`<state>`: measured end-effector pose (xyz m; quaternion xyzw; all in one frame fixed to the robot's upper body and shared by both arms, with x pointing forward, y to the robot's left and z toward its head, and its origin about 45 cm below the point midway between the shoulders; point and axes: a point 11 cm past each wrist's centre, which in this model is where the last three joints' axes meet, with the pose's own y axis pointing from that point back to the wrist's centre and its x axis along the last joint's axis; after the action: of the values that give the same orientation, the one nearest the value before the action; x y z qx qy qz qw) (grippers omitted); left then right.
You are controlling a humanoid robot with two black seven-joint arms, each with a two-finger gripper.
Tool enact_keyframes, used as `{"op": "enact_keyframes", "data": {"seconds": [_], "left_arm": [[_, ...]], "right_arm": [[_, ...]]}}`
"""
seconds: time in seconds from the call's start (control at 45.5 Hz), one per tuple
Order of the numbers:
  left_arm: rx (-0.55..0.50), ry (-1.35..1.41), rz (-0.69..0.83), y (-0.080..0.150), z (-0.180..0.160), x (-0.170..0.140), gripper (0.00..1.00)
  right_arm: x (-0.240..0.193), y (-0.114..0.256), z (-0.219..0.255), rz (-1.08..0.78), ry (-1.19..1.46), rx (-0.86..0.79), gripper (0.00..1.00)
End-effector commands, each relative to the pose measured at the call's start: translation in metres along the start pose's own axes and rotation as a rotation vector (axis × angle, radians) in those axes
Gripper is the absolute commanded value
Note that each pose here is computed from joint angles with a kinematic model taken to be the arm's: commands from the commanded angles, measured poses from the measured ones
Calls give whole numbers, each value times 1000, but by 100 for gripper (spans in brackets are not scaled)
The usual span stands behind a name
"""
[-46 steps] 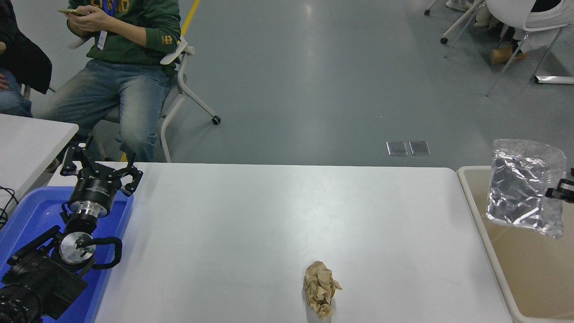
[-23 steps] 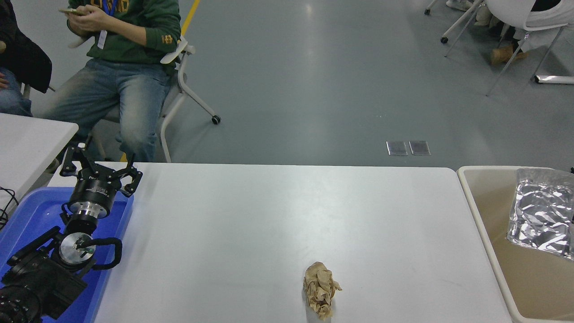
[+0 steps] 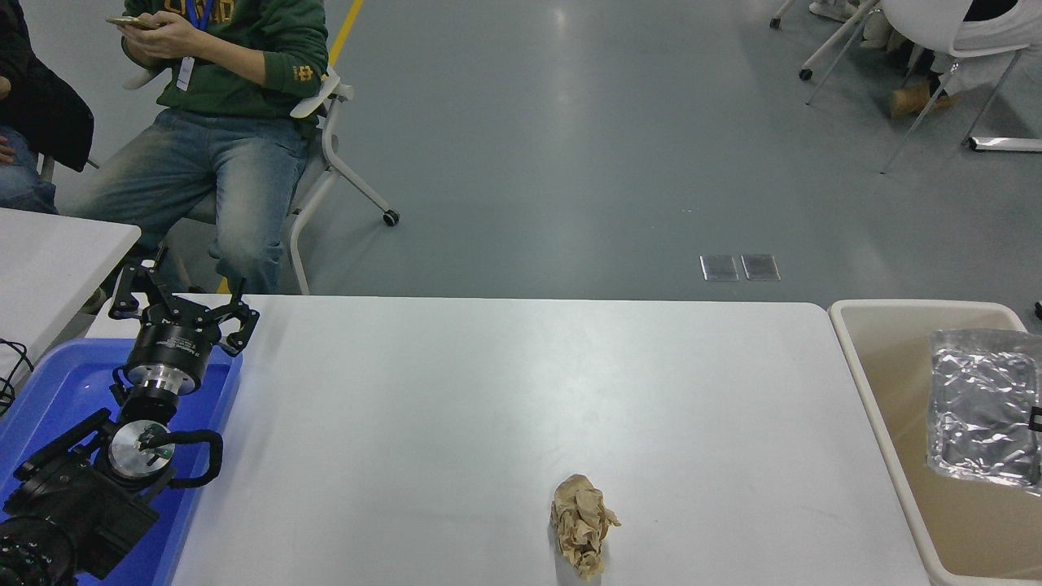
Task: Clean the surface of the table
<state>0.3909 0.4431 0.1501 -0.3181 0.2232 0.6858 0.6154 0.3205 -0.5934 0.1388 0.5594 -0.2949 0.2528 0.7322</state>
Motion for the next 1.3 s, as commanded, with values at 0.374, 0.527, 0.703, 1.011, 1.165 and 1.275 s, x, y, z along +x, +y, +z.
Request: {"op": "enact_keyframes", "data": {"seconds": [0.374, 0.527, 0.703, 1.011, 1.165, 1.275], "left_arm": [[0, 0, -1, 0, 0, 0, 100], [0, 0, -1, 0, 0, 0, 100], [0, 0, 1, 0, 0, 0, 100], [0, 0, -1, 0, 0, 0, 100], [0, 0, -1, 0, 0, 0, 100], [0, 0, 1, 0, 0, 0, 100]], "right_arm": [[-3, -6, -7, 47, 93, -52, 0], [-1, -6, -6, 63, 106, -60, 0], [-2, -6, -6, 68, 107, -63, 0], [-1, -5, -2, 75, 64, -100, 7], [-3, -5, 0, 57, 20, -103, 100], [-3, -5, -1, 50, 11, -103, 100]]}}
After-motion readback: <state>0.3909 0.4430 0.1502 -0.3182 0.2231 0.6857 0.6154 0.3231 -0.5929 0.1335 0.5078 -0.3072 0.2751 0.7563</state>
